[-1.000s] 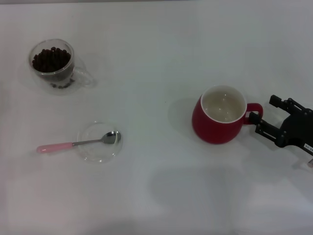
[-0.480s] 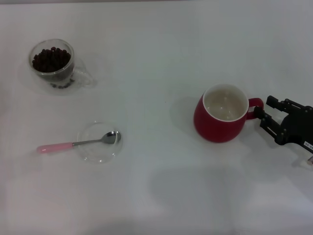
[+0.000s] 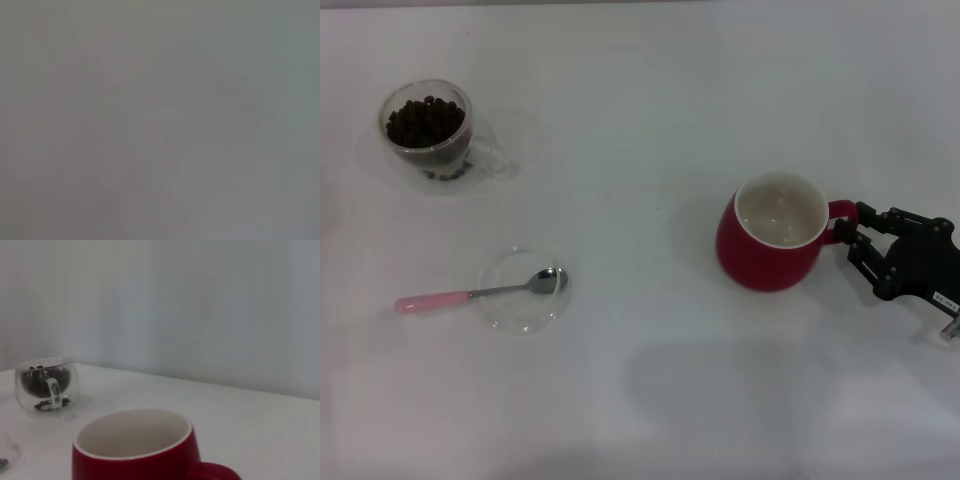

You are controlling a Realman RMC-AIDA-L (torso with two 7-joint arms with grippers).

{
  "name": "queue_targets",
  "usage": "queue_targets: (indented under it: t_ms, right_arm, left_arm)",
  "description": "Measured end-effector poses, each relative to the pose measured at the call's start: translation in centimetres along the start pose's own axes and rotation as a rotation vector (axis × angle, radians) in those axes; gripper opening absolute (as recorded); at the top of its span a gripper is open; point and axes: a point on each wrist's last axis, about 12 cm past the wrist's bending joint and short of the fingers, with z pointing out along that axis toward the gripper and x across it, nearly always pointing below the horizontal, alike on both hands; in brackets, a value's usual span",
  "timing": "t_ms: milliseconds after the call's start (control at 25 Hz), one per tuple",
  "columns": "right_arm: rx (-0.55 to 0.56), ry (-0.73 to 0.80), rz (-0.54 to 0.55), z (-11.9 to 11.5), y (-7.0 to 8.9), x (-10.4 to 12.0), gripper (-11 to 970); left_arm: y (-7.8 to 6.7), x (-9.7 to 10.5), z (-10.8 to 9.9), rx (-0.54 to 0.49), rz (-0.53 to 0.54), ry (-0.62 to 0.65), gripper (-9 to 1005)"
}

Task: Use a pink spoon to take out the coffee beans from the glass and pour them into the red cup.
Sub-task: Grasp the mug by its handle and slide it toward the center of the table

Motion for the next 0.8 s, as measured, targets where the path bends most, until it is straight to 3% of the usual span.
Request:
queue_targets:
  t_ms: [400,800]
  right_arm:
    - [-0.078,-0.02,-0.017,0.3,0.9,-0.3,191]
    - [-0.142,-0.029,-0.027,0.7,1.8,-0.5,191]
  left_arm:
    - [0.1,0.0,-0.1,-0.002,0.001,0.002,740]
    - [0.1,0.1,-0.2,-0.002,0.0,0.004,740]
